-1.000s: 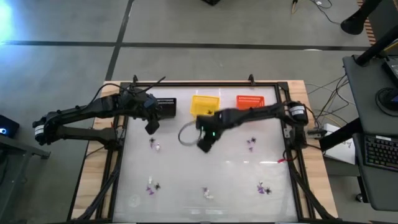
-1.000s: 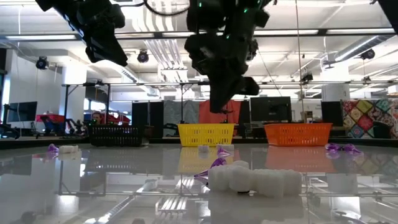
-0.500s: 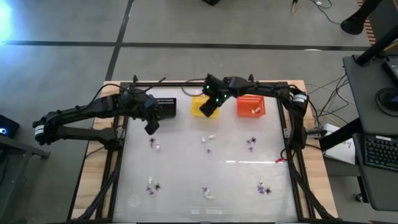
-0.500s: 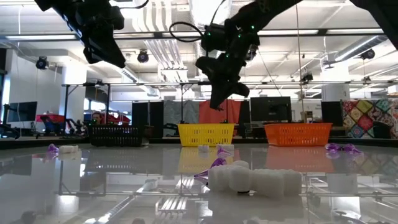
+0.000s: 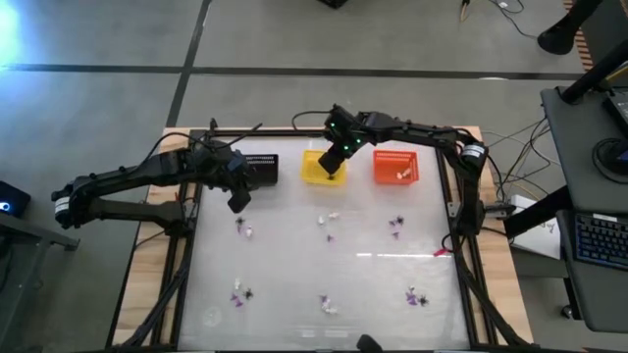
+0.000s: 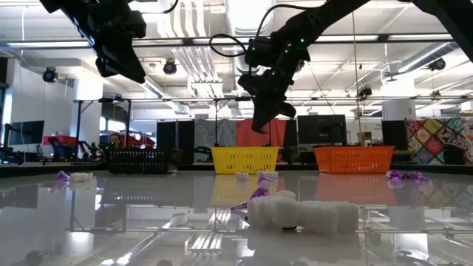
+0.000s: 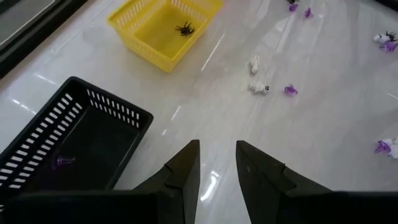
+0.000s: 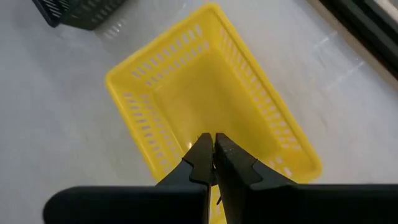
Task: Sort Halloween decoration
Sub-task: Put the black spider toy into the yellow bin, then put the white skeleton toy into the orange bin
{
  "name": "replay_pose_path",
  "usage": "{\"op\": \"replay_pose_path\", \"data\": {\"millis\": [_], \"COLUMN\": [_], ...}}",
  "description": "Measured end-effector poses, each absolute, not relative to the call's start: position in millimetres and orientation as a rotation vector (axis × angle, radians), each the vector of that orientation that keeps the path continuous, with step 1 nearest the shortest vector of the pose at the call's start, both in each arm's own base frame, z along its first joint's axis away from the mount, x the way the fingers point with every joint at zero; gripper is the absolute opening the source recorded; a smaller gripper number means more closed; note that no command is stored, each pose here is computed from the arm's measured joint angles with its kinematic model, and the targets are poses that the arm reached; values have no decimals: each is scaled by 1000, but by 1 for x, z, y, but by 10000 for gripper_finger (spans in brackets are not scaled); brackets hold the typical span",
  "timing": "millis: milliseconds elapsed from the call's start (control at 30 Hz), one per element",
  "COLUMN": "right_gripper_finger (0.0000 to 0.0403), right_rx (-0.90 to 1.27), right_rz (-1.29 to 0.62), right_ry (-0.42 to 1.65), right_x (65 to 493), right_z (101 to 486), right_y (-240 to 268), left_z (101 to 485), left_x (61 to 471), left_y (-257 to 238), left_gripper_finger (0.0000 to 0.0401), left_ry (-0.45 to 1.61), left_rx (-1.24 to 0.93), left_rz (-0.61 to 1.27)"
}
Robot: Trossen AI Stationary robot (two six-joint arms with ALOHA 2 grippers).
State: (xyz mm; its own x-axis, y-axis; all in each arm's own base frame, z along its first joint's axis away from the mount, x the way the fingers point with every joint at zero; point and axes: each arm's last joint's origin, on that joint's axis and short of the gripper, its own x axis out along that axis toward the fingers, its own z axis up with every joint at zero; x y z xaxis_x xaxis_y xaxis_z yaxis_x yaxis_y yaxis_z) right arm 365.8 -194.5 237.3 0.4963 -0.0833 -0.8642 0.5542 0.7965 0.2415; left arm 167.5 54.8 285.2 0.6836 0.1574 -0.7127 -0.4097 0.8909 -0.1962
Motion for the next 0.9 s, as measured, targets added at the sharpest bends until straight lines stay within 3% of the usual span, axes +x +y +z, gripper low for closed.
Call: {"op": "replay_pose_path", "data": {"millis": [167, 600, 900], "right_gripper_finger": [16, 97, 105], "right_rx": [519, 504, 597], "right_rz": [-395, -393, -291], "right_ry": [988, 1005, 1045], "right_x": [367, 365, 360], "right_z": [237, 237, 239], "right_y": [-193, -192, -185], "left_z": [285, 285, 283], "left_x": [167, 168, 169], "left_y": [55, 55, 55], "left_gripper_finger": [86, 86, 86], "left_ry": [755, 755, 761], "left_rx": [-364, -365, -401], "left_rz": [329, 329, 339]}}
